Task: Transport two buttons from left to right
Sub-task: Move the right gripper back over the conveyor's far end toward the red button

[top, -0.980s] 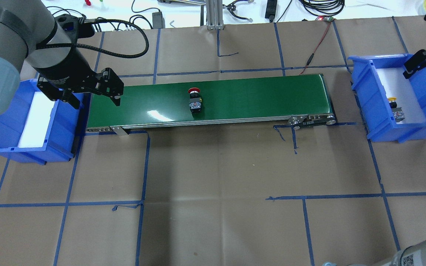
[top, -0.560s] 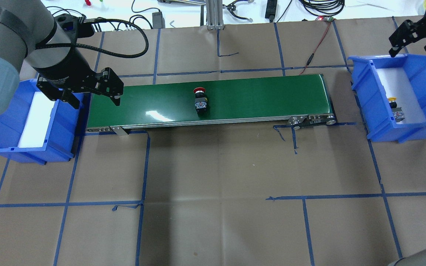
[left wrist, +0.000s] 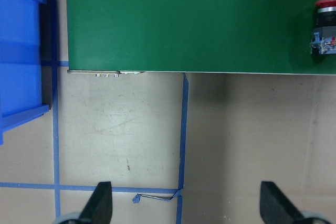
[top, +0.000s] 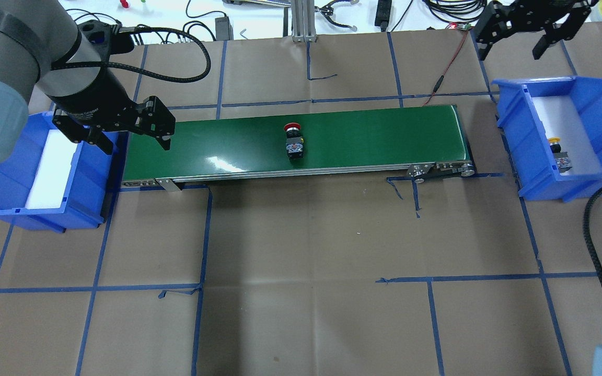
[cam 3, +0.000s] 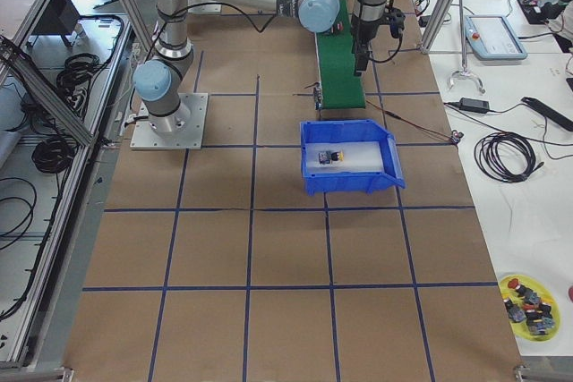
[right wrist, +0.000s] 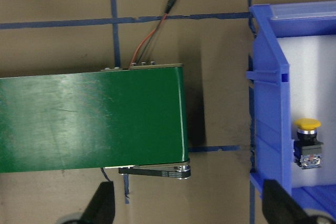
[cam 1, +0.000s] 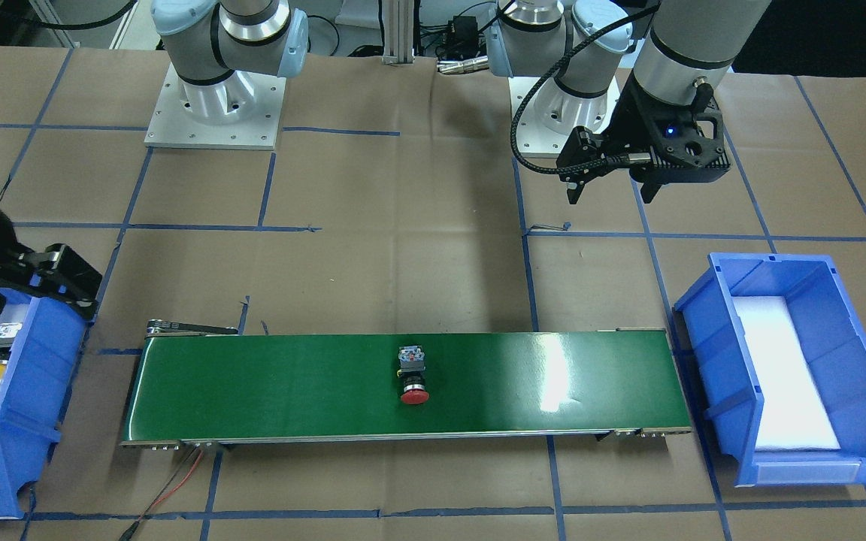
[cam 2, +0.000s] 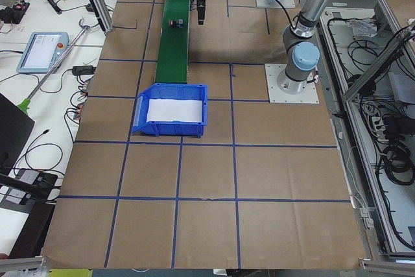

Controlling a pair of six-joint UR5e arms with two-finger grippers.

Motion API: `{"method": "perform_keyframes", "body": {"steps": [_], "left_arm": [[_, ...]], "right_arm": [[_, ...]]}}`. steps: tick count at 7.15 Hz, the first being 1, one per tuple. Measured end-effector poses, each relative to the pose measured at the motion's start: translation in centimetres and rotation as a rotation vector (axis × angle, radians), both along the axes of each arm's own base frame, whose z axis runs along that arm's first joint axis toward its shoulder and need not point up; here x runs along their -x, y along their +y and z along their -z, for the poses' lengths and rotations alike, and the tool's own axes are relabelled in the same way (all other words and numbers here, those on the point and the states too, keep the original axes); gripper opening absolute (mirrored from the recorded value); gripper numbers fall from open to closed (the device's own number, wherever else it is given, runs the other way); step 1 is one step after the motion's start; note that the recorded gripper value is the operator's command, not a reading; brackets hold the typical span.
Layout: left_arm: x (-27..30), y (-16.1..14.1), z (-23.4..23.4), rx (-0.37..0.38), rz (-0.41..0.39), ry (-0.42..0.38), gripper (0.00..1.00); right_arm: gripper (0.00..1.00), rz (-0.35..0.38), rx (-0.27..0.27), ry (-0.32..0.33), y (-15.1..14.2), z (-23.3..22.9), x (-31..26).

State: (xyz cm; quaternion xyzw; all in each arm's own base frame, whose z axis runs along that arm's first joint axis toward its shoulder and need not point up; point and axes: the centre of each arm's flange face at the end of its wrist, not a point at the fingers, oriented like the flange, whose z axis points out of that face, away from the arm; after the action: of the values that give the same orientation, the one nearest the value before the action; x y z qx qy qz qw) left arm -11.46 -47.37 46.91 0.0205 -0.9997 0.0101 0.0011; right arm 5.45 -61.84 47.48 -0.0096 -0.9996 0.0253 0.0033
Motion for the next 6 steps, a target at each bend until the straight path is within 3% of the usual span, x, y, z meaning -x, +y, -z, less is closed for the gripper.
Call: {"method": "perform_keyframes", "body": {"steps": [1, 4, 6], "left_arm": [[0.0, 0.0, 0.0, 0.0, 0.0, 0.0, 1.0], [0.0, 0.0, 0.1, -0.002, 0.0, -0.001, 1.0], [0.0, 0.1, 0.1, -0.003, 0.0, -0.001, 1.0]], "right_arm": [[1.0, -0.019, 0.022, 0.004, 1.1, 0.2, -3.2], [1.0, -0.035, 0.245, 0.01, 5.9, 3.5, -7.3], [1.0, -0.007, 0.259, -0.007, 7.6, 6.5, -7.7]]}}
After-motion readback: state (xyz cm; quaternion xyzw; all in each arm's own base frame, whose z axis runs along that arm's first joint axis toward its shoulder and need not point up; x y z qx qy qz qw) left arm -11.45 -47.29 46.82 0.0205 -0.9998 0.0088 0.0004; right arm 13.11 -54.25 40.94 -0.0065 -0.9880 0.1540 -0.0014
